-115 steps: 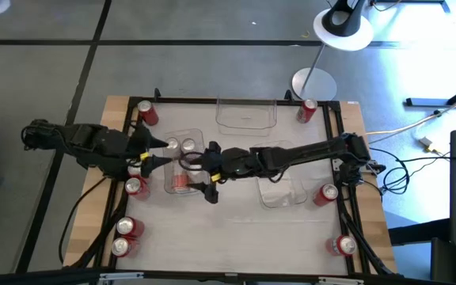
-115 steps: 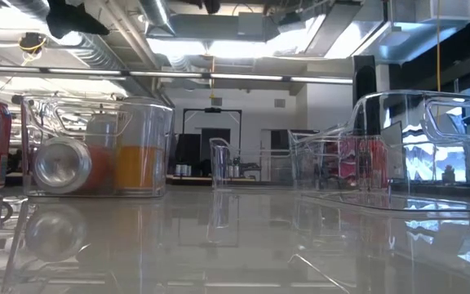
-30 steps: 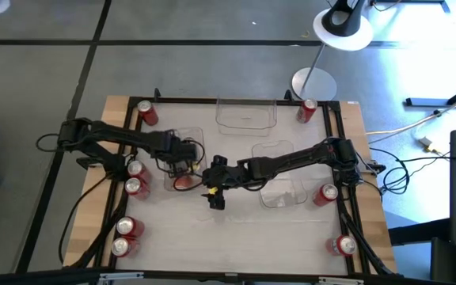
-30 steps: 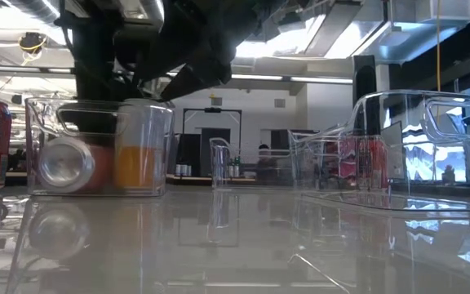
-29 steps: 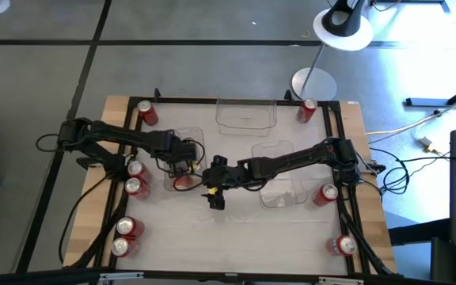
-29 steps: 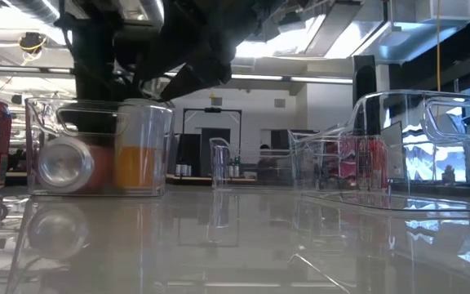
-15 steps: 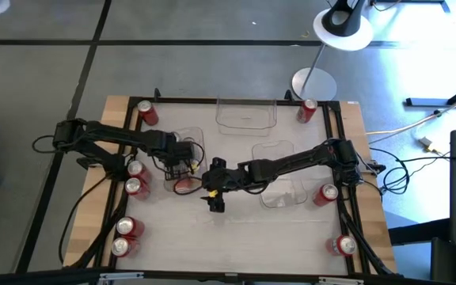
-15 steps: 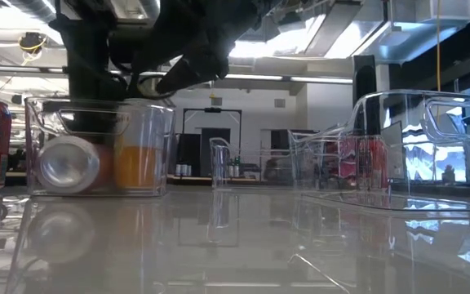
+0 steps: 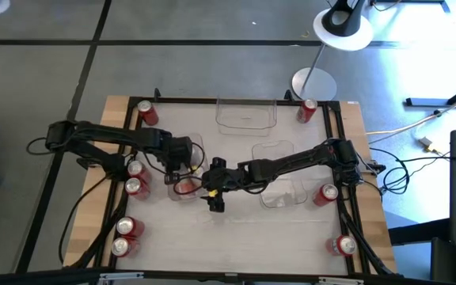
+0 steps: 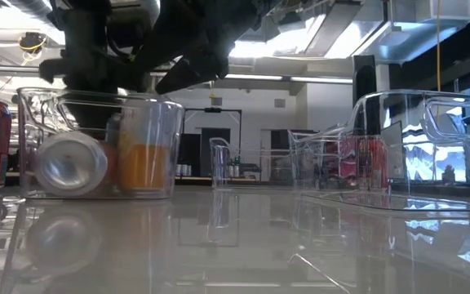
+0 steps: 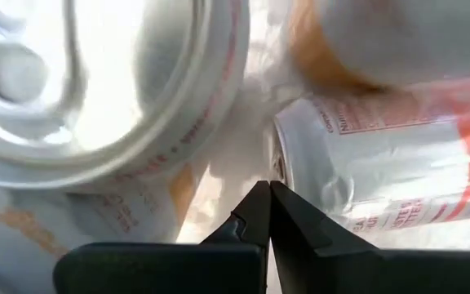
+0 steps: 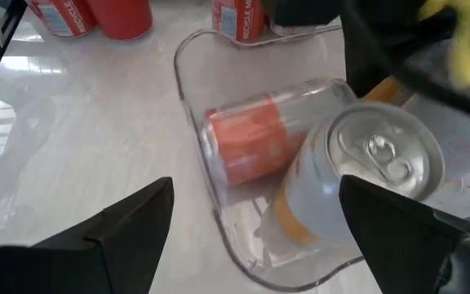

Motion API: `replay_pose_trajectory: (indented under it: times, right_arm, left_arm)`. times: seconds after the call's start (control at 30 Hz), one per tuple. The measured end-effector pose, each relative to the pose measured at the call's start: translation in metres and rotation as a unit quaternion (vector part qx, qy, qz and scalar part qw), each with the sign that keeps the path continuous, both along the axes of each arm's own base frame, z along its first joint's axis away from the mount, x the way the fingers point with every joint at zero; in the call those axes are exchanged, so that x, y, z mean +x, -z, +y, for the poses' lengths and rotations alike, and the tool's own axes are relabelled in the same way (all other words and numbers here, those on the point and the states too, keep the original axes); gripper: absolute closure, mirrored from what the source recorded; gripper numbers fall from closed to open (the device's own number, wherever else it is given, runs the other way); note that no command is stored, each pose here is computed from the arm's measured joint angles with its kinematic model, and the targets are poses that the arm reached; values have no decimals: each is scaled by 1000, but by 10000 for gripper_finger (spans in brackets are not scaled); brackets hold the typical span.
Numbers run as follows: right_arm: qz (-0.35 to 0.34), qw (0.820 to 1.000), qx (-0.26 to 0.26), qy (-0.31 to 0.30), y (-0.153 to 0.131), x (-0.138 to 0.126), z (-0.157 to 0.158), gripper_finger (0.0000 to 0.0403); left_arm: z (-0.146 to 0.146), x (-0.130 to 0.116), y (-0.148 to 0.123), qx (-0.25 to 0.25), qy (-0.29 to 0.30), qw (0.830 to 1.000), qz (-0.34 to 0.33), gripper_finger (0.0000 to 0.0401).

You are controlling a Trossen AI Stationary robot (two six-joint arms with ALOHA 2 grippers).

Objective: Sort soda cans
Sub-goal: Put the orange white soda can into the left transparent bin

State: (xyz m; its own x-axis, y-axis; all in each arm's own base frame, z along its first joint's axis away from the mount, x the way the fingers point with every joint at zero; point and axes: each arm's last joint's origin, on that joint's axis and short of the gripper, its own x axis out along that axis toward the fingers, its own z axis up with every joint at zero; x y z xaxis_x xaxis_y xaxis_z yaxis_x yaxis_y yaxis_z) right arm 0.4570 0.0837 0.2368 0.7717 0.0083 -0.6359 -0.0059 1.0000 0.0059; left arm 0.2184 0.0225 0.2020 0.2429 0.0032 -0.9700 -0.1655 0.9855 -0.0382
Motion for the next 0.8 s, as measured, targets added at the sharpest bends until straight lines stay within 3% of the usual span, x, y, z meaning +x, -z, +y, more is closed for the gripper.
replay_pose_trajectory:
  times: [0.13, 0.8]
  right_arm:
    - [1, 1000, 0, 0, 0, 0, 0, 56]
    - [4, 1000, -20, 22, 1, -1, -2, 56]
  left_arm:
    - [-2, 2, -7, -36, 5, 998, -45, 400]
    - [-22, 14, -15, -146, 41, 982, -111, 400]
